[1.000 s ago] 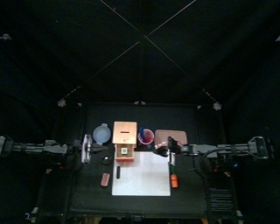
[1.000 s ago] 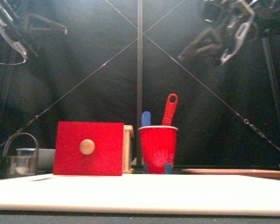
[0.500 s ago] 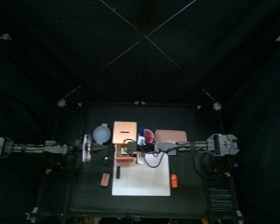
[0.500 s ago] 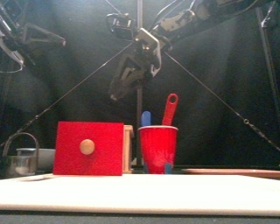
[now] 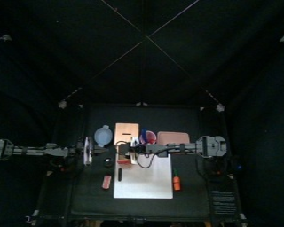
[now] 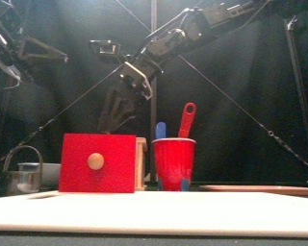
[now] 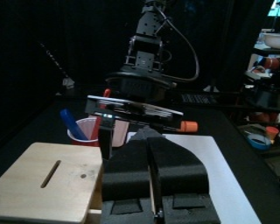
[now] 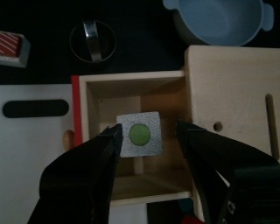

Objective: Place sushi on board then cut the sushi with the knife then place the pieces on the plate
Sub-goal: Place the sushi on the board

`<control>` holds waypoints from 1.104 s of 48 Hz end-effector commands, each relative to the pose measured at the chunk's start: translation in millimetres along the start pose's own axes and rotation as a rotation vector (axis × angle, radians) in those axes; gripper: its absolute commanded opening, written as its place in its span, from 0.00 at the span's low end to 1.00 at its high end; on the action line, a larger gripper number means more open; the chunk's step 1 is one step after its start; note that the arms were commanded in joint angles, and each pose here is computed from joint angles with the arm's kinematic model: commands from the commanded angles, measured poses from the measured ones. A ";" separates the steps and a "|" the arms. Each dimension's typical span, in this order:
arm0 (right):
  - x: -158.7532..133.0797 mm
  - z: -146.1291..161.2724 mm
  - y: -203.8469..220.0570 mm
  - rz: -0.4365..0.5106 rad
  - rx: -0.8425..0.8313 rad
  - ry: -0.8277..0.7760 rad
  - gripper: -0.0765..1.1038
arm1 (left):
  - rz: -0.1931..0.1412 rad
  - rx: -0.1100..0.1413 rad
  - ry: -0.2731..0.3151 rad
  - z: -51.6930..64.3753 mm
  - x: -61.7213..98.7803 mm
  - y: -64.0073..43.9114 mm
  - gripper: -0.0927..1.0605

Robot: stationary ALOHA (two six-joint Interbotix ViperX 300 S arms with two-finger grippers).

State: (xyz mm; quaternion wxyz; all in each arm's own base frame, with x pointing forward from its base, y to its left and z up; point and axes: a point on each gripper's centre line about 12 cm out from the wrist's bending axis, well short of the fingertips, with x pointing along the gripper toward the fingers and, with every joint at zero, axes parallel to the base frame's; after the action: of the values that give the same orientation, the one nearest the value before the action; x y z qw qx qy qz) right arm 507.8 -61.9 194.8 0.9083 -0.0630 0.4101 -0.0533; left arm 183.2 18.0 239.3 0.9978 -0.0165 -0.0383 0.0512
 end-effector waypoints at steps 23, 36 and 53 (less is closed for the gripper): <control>0.9 3.6 0.4 -0.006 -0.011 0.022 0.79 | 0.020 -0.029 -0.014 3.7 1.7 2.5 0.18; -0.6 7.4 -1.6 -0.017 -0.023 0.030 0.79 | 0.024 -0.038 -0.014 3.7 1.7 2.9 0.18; 6.3 12.6 -3.0 -0.033 -0.050 0.025 0.76 | 0.026 -0.043 -0.006 0.8 0.6 3.3 0.18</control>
State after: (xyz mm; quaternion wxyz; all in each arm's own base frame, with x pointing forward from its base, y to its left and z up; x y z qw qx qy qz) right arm 518.0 -63.3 176.3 0.8897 -0.0859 0.4450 -0.0550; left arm 182.1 20.4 236.1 0.9968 -0.0366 -0.0354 0.0610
